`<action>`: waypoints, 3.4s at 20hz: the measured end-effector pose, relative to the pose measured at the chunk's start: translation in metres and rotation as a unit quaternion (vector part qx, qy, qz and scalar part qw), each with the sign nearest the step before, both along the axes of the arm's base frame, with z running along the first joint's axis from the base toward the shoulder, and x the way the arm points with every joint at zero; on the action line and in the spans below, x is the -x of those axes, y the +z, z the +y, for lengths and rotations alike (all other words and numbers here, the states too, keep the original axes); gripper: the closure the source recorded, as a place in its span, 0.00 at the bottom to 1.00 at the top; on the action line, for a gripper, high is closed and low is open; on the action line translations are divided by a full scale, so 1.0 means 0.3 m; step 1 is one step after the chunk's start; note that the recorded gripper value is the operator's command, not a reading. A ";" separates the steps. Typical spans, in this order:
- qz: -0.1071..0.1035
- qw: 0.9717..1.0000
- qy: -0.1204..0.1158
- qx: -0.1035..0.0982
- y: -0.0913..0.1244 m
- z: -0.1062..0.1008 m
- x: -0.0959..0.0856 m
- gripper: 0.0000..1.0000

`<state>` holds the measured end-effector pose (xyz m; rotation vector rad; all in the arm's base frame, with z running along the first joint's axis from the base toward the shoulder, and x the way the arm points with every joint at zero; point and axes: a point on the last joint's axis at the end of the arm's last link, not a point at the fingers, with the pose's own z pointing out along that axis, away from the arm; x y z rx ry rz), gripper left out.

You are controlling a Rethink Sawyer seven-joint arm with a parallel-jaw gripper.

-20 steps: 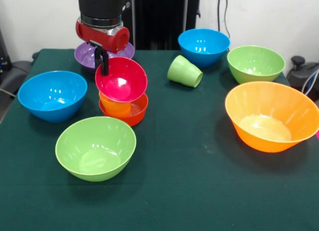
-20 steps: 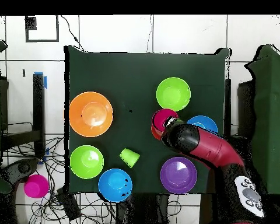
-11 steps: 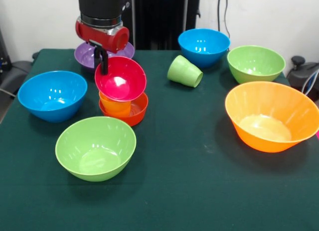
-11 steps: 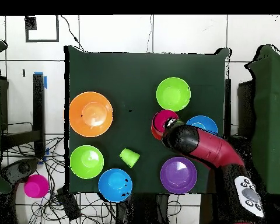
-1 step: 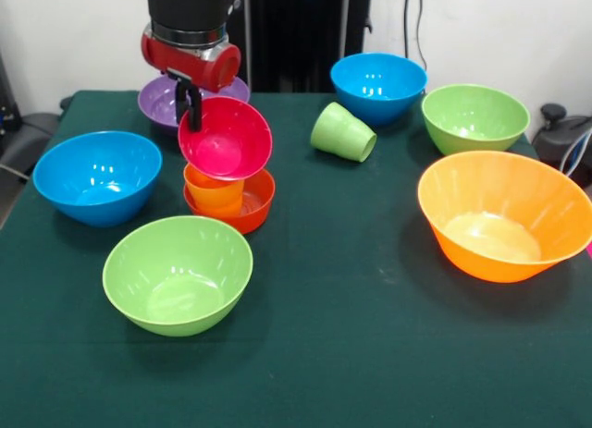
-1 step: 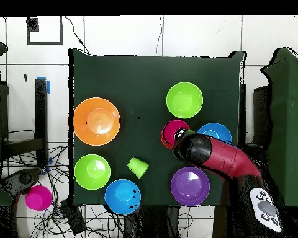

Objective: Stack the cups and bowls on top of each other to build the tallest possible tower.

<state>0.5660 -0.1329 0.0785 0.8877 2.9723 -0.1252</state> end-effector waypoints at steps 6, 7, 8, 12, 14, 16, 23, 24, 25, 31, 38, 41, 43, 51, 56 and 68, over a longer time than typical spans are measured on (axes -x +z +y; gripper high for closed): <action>0.010 1.000 0.003 -0.002 -0.002 0.001 0.012 1.00; 0.011 1.000 0.002 -0.003 -0.002 0.001 0.013 1.00; 0.012 1.000 0.002 -0.003 -0.002 -0.001 0.015 1.00; 0.013 1.000 -0.002 -0.003 -0.002 -0.015 0.019 1.00; 0.013 1.000 -0.005 -0.004 -0.002 -0.025 0.022 1.00; 0.013 1.000 -0.009 -0.004 -0.003 -0.040 0.026 1.00; 0.013 1.000 -0.017 -0.004 -0.003 -0.068 0.033 1.00; 0.013 1.000 -0.017 -0.004 -0.003 -0.069 0.033 1.00; 0.013 1.000 -0.017 -0.004 -0.003 -0.071 0.034 1.00; 0.013 1.000 -0.021 -0.005 -0.003 -0.085 0.036 1.00; 0.014 1.000 -0.026 -0.007 -0.010 -0.101 0.043 1.00; 0.015 0.999 -0.027 -0.008 -0.017 -0.101 0.045 1.00; 0.015 0.999 -0.027 -0.009 -0.016 -0.101 0.045 1.00; 0.015 0.999 -0.026 -0.010 -0.018 -0.097 0.045 1.00; 0.015 1.000 -0.026 -0.011 -0.018 -0.094 0.043 1.00; 0.014 1.000 -0.024 -0.012 -0.019 -0.087 0.039 1.00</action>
